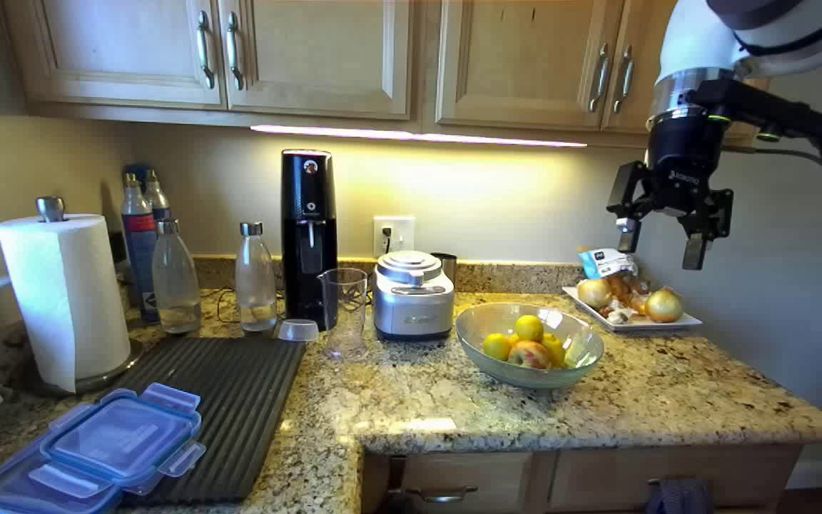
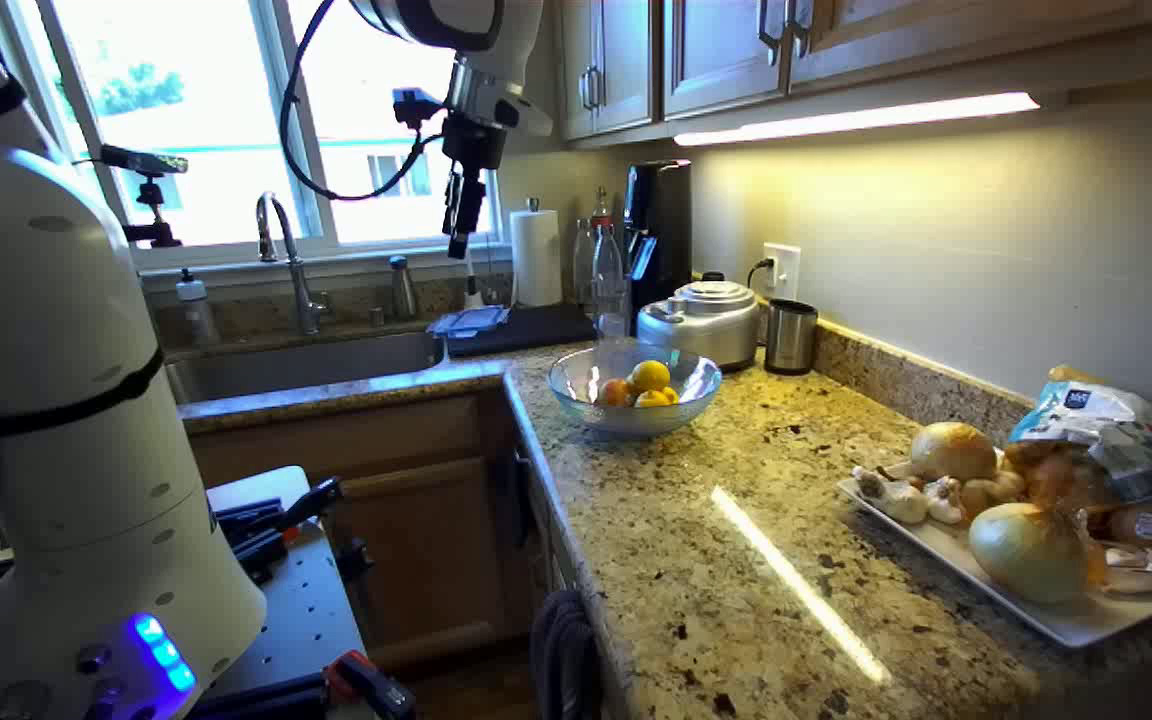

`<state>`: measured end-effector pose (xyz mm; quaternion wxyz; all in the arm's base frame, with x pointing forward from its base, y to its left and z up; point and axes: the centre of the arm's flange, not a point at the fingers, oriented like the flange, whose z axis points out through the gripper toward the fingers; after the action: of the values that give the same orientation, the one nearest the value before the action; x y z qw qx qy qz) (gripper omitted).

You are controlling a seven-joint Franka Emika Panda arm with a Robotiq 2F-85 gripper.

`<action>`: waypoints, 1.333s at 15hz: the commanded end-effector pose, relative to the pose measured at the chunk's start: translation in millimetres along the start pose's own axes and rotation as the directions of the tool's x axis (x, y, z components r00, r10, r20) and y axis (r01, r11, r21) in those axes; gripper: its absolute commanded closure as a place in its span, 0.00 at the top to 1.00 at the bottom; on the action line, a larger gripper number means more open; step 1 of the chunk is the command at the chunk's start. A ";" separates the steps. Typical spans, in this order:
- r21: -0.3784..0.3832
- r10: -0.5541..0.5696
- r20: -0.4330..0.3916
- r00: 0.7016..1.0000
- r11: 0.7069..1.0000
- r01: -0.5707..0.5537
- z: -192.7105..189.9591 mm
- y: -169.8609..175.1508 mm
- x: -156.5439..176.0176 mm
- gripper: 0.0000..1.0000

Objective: Take the fruits on the bowl and put them on the counter

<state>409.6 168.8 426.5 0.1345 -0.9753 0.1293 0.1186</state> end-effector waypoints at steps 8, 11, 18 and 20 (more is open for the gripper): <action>0.003 0.005 0.005 1.000 1.000 -0.005 1.5 -0.9 4.3 1.00; -0.008 0.033 -0.002 0.999 0.999 -0.033 6.9 -1.0 21.9 1.00; -0.008 0.122 -0.208 0.971 0.992 -0.126 22.8 -1.3 99.4 1.00; -0.034 0.119 -0.284 0.951 0.990 -0.134 31.1 -4.9 118.9 1.00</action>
<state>487.8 151.5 381.1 0.1085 -0.9763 0.1849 0.0299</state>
